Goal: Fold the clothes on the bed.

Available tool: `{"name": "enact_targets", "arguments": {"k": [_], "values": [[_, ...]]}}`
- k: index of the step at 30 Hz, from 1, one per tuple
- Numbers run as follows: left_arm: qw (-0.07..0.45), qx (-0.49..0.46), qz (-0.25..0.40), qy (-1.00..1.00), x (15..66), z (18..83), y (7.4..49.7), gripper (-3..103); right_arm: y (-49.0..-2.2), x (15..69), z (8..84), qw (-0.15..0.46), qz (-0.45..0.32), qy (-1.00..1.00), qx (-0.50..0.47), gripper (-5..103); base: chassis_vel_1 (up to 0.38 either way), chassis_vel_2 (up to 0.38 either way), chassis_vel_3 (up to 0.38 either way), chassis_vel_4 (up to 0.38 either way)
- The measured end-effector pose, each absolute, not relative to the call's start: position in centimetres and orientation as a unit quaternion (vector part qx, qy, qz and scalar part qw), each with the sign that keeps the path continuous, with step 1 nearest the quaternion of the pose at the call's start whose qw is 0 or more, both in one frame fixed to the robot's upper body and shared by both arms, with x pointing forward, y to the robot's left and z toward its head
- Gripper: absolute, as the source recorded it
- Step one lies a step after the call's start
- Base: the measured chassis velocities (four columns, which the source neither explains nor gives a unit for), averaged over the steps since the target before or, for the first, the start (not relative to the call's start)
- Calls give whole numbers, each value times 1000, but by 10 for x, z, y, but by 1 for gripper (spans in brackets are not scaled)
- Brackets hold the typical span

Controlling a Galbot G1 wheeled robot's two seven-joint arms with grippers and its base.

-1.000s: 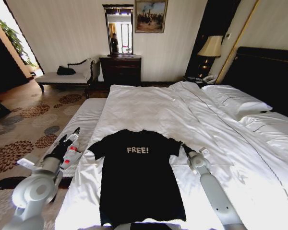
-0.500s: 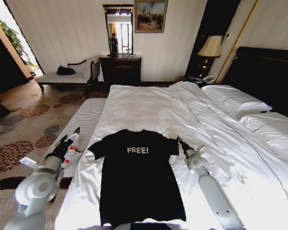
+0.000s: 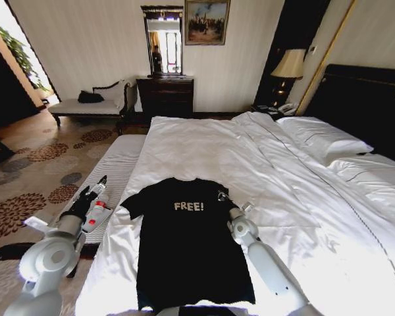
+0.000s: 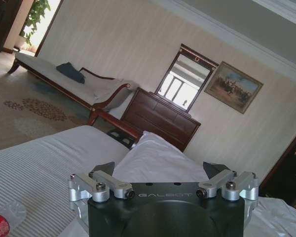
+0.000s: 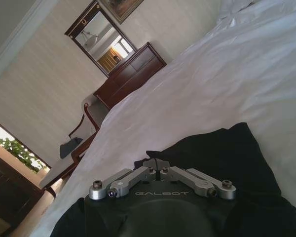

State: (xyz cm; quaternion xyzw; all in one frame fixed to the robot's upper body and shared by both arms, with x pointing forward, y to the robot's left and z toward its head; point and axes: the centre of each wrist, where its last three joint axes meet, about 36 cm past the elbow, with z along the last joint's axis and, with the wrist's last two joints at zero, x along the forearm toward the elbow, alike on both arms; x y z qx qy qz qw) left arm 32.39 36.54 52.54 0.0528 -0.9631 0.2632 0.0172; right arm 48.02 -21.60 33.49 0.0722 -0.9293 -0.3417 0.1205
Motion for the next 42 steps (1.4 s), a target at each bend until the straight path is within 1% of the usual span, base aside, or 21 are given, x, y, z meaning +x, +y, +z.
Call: {"name": "enact_targets", "arguments": {"k": [13,14,15,16,17,18,20,21,24,25,26,27,29,30,32,35,36,38,40,42], "values": [[19,56,261,-963,325,523,366,100,-197,487,318,128,-330,-932,73,0,0,0,0,0],[19,57,261,-963,325,523,366,100,-197,487,317,126,-327,-934,74,-3,0,0,0,0],[19,57,261,-964,325,522,366,100,-197,487,317,124,-325,-935,75,2,0,0,0,0],[20,57,260,-964,324,522,366,100,-198,485,316,119,-323,-936,78,2,0,0,0,0],[20,57,260,-964,324,522,366,100,-199,484,317,115,-322,-936,83,8,0,0,0,0],[20,57,260,-964,324,522,366,100,-199,484,317,115,-322,-936,83,8,0,0,0,0],[21,57,260,-964,324,522,366,100,-201,477,326,99,-323,-936,97,19,0,0,0,0],[21,57,260,-964,324,522,366,100,-201,477,326,99,-323,-936,97,19,0,0,0,0],[22,58,260,-964,325,521,366,100,-197,465,353,68,-337,-931,123,35,0,0,0,0],[24,58,261,-963,325,520,366,100,-197,462,362,58,-343,-929,129,35,0,0,0,0],[25,58,260,-963,326,519,367,100,-198,461,372,48,-349,-926,134,40,0,0,0,0],[25,58,260,-963,326,519,367,100,-198,461,372,48,-349,-926,134,40,0,0,0,0],[29,61,259,-964,327,517,369,100,-205,462,386,39,-359,-923,129,51,0,0,0,0],[31,63,257,-964,329,515,371,100,-209,463,391,42,-363,-923,120,56,0,0,0,0],[31,67,256,-964,330,514,375,100,-214,465,394,52,-365,-923,106,56,0,0,0,0],[33,106,249,-962,345,509,403,100,-228,467,396,98,-358,-926,61,73,0,0,0,0],[33,106,249,-962,345,509,403,100,-228,467,396,98,-358,-926,61,73,0,0,0,0],[42,136,236,-961,358,499,426,100,-234,463,390,126,-349,-928,41,83,0,0,0,0],[49,151,230,-960,364,492,437,100,-236,460,386,139,-347,-927,34,94,0,0,0,0],[53,156,228,-960,365,488,442,100,-235,457,383,146,-348,-926,31,94,0,0,0,0]]}}
